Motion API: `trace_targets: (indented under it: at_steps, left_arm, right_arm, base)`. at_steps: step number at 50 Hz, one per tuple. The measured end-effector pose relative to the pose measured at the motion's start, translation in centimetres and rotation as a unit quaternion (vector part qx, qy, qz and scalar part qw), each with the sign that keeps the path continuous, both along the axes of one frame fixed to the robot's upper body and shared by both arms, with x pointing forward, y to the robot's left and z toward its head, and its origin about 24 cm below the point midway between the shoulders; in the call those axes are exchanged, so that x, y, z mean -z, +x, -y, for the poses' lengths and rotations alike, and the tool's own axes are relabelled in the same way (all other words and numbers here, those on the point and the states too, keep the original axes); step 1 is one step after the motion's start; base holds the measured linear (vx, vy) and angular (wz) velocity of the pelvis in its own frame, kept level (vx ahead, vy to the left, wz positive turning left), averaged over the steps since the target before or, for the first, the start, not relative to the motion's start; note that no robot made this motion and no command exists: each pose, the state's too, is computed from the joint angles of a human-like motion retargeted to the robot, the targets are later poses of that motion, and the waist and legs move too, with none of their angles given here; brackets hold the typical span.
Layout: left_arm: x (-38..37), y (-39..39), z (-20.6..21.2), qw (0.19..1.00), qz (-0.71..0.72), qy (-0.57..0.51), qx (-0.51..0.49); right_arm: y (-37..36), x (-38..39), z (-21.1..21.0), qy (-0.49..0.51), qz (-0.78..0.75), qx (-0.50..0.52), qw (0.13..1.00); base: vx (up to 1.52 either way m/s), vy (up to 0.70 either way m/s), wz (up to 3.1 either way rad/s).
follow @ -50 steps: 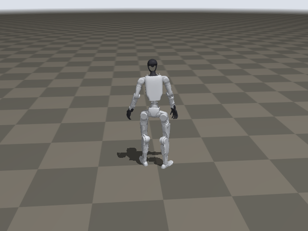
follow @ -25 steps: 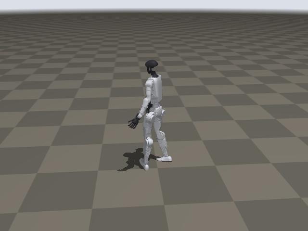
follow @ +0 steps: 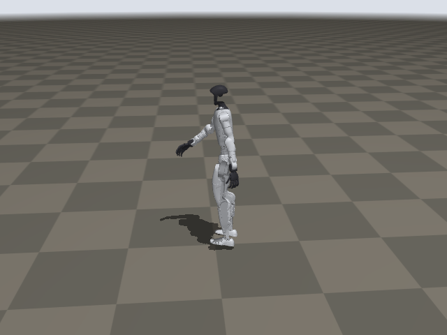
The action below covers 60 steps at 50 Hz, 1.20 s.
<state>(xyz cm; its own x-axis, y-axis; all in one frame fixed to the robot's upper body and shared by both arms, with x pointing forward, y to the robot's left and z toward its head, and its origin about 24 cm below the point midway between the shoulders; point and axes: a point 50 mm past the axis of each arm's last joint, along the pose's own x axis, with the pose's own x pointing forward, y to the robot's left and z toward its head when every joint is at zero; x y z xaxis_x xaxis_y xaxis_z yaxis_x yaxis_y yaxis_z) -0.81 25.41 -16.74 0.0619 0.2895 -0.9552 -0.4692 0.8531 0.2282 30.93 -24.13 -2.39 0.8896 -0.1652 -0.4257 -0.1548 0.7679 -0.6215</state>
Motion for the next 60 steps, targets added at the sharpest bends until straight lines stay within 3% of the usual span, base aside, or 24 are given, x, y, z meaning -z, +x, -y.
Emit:
trace_targets:
  at_steps: [10,18,25,30,41,50,55,60]
  left_arm:
    - [-1.9,12.7,-0.7,0.971,0.118,0.026,0.208]
    - [-9.1,27.3,2.9,0.866,0.314,0.081,0.38]
    - [-17.9,35.2,6.4,0.746,0.47,0.124,0.454]
    - [-21.3,37.1,6.0,0.724,0.498,0.159,0.449]
    - [-11.9,30.1,1.9,0.85,0.335,0.124,0.387]
    - [-3.6,15.2,-3.1,0.969,0.153,0.102,0.164]
    - [-1.6,7.3,-3.4,0.993,0.073,0.082,0.053]
    - [-0.4,2.4,-1.3,0.999,0.022,0.033,0.036]
  right_arm:
    - [-12.0,9.4,1.0,0.021,-0.218,0.018,0.975]
    - [-23.7,14.0,-0.1,0.046,-0.409,0.02,0.911]
    - [-25.5,14.2,-0.1,0.06,-0.428,0.02,0.901]
    - [-23.1,13.9,0.0,0.007,-0.414,0.034,0.91]
    - [-20.3,13.3,-0.8,0.01,-0.376,-0.007,0.926]
    - [-15.6,12.2,-1.5,-0.028,-0.334,-0.031,0.941]
    - [-9.3,9.3,-1.7,-0.071,-0.263,-0.043,0.961]
    - [-2.4,4.2,-2.1,-0.093,-0.135,-0.049,0.985]
  base:
    - [-0.23,0.03,1.16]
    - [-0.35,0.18,0.95]
    - [-0.44,0.26,0.46]
    - [-0.46,0.1,-0.48]
    - [-0.36,0.19,-0.67]
    - [-0.33,-0.03,-0.54]
    - [-0.47,-0.11,-0.57]
    - [-0.54,-0.13,-0.42]
